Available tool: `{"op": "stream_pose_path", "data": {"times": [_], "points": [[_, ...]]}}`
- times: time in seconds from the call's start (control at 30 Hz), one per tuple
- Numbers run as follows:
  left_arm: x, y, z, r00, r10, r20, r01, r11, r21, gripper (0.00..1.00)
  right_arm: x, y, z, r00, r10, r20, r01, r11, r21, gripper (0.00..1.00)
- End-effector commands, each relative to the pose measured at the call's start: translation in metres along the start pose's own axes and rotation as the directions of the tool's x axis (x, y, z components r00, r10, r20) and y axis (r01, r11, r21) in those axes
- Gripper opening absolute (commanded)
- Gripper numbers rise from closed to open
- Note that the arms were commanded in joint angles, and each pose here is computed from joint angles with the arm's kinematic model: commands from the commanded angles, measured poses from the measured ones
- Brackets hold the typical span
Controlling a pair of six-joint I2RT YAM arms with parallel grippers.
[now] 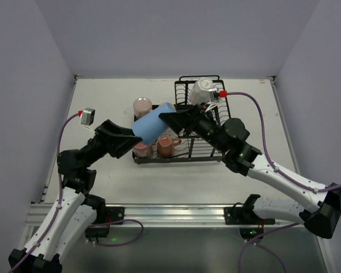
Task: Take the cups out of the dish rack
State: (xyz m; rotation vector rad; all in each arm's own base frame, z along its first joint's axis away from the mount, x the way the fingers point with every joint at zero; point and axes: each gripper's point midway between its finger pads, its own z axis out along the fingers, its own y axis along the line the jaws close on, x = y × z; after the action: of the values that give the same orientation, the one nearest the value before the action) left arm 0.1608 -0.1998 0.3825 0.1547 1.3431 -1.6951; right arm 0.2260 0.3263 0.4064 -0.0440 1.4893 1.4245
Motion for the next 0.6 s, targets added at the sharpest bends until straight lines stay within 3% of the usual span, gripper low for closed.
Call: {"op": "stream_pose_path", "data": {"times": [0.0,0.1,0.23,0.27,0.33,0.37,0.4,0.43,0.47,0.5,0.53,0.57], "points": [[0.003,-0.004,0.000,1.000,-0.008,-0.013,0.009,1.000,0.013,0.68,-0.020,0.034,0.005,0.994,0.067,0.086,-0.056,0.991,-0.124,0.16],[-0.004,-0.005,0.003,1.000,0.023,0.008,-0.023,1.000,0.014,0.59,-0.005,0.026,0.015,0.997,0.059,0.059,-0.054,0.995,-0.088,0.17],[-0.025,0.002,0.011,0.993,0.093,0.077,-0.089,0.995,-0.048,0.31,0.016,0.012,0.020,0.997,0.072,0.029,-0.071,0.996,-0.062,0.19],[-0.030,0.009,0.012,0.986,0.143,0.089,-0.136,0.987,-0.088,0.14,0.018,0.010,0.021,0.997,0.074,0.028,-0.072,0.996,-0.059,0.22],[-0.047,0.024,0.013,0.973,0.187,0.135,-0.156,0.965,-0.210,0.00,0.021,0.005,0.020,0.998,0.057,0.026,-0.056,0.998,-0.043,0.53],[-0.053,0.034,0.011,0.959,0.253,0.127,-0.210,0.936,-0.281,0.00,0.023,0.002,0.019,0.999,0.037,0.014,-0.036,0.999,-0.028,0.69],[-0.062,0.042,0.007,0.956,0.267,0.120,-0.206,0.905,-0.372,0.00,0.019,0.005,0.018,1.000,0.018,0.012,-0.018,1.000,-0.025,0.94],[-0.080,0.055,0.003,0.934,0.322,0.152,-0.218,0.855,-0.471,0.00,0.019,0.000,0.017,1.000,-0.014,0.008,0.014,1.000,0.000,0.99],[-0.089,0.064,-0.001,0.914,0.388,0.118,-0.269,0.798,-0.539,0.00,0.023,-0.006,0.013,0.999,-0.033,-0.014,0.033,0.999,0.026,0.99],[-0.108,0.051,0.000,0.890,0.439,0.120,-0.299,0.762,-0.574,0.00,0.019,-0.005,0.007,0.999,-0.048,-0.007,0.049,0.998,0.029,0.99],[-0.113,0.086,-0.013,0.897,0.440,0.054,-0.274,0.647,-0.711,0.00,0.020,-0.009,0.002,0.997,-0.078,-0.014,0.079,0.996,0.045,0.99],[-0.120,0.096,-0.019,0.884,0.468,-0.014,-0.312,0.567,-0.763,0.00,0.023,-0.019,-0.004,0.995,-0.095,-0.035,0.098,0.991,0.090,0.99]]}}
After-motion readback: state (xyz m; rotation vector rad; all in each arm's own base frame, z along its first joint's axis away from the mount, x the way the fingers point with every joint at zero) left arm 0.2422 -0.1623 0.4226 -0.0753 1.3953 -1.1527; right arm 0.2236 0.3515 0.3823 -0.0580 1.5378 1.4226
